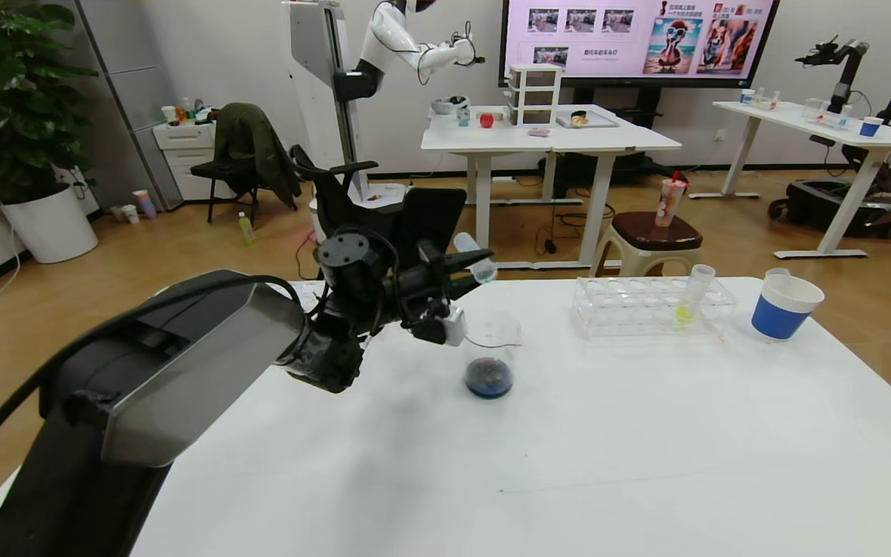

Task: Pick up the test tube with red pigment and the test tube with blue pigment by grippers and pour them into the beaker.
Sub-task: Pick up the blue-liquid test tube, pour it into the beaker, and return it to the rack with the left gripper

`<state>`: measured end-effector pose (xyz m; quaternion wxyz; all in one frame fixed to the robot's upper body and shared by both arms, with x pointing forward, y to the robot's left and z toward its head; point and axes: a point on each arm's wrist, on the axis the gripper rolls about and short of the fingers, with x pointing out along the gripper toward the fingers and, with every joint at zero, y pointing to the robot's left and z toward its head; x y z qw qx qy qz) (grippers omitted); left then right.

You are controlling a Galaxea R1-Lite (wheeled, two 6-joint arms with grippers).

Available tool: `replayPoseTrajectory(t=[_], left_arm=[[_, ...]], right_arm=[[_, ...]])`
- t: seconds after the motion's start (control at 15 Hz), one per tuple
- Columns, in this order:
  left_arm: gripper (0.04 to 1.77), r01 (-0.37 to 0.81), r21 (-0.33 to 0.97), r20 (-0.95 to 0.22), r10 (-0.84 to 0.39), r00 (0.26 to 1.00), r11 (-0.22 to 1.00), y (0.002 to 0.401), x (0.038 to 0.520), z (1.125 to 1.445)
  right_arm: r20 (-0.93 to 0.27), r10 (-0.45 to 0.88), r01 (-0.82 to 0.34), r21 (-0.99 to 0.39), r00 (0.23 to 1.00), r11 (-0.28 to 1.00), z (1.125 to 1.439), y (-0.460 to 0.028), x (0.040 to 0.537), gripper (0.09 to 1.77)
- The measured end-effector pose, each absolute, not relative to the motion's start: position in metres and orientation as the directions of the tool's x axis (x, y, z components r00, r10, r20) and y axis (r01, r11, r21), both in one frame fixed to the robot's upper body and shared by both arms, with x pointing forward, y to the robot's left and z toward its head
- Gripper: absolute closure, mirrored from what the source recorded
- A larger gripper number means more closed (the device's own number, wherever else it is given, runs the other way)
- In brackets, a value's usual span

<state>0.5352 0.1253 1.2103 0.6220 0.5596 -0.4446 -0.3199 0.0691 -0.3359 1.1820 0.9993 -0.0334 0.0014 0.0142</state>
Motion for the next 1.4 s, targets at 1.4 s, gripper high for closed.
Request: replayPoseTrajectory(t=[1.4], left_arm=[[1.30, 0.041, -0.030, 0.182, -0.035, 0.983, 0.999, 0.106, 0.502, 1.276]], right_arm=[[-0.004, 0.028, -0.028, -0.067, 1.000, 0.997, 1.182, -0.336, 0.069, 0.13]])
